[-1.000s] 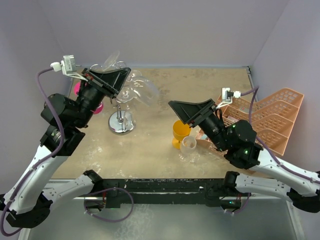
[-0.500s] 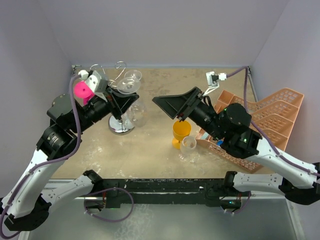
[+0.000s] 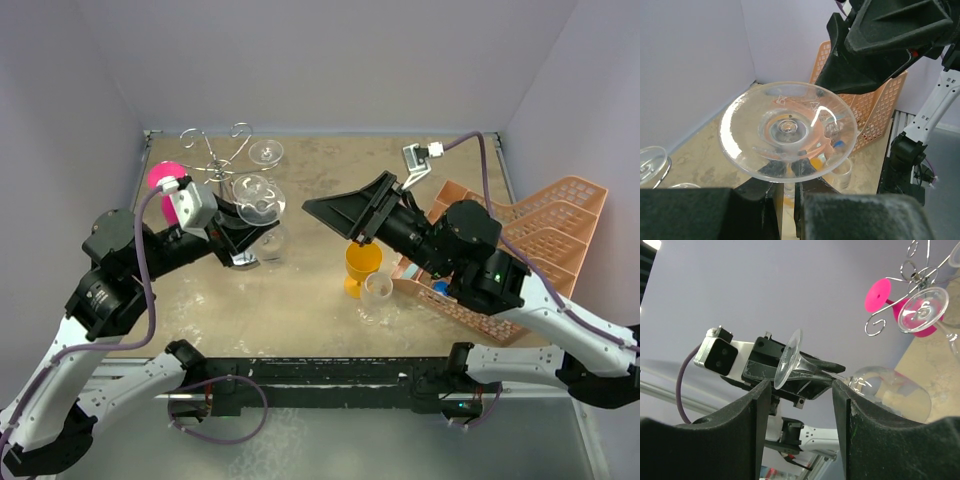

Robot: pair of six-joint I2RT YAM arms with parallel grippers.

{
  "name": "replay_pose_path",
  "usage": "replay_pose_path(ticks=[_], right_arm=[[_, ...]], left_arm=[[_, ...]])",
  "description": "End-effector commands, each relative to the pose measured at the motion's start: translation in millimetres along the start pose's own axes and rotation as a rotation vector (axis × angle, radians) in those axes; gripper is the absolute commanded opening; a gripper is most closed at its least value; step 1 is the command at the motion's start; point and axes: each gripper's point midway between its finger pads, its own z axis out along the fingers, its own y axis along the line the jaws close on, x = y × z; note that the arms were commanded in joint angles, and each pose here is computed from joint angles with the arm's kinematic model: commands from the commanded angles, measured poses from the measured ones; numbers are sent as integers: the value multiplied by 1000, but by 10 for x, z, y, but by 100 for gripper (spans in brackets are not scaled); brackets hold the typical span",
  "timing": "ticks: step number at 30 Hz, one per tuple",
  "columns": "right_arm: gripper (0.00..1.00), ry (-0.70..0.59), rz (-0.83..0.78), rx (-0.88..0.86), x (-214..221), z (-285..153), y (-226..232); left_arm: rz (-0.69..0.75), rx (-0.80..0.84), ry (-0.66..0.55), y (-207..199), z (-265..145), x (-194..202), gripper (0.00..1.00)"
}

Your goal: Place the wine glass upside down on the wine glass rack

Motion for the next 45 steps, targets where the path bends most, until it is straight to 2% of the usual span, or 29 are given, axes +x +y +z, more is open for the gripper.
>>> replay_pose_path(ticks=[1, 11, 17, 27, 29, 30, 31, 35, 37, 45], right_arm=[[54, 42, 32, -81, 7, 1, 276], [53, 103, -5, -90, 143, 88, 267], [46, 166, 6, -79, 330, 164, 165], [21, 144, 107, -15, 353, 114, -22], [13, 131, 128, -4, 334, 94, -45], [5, 123, 136, 1, 322, 88, -55], [0, 113, 146, 8, 303, 78, -66], [0, 53, 172, 46, 190, 31, -131], [0, 14, 179, 76, 112, -4, -185], [0, -80, 199, 152, -76, -126, -314]], left_arm=[[120, 65, -107, -82, 21, -283, 0], [166, 108, -46, -131, 2, -131, 0], [153, 148, -27, -178, 32, -24, 0], [139, 225, 5, -274, 69, 127, 0], [128, 223, 2, -277, 68, 124, 0], [107, 218, 0, -275, 76, 123, 0], [82, 204, -1, -257, 89, 113, 1], [0, 174, 67, -217, 110, 173, 25], [-44, 160, 92, -197, 132, 251, 33], [-171, 125, 14, -214, 115, 193, 44]])
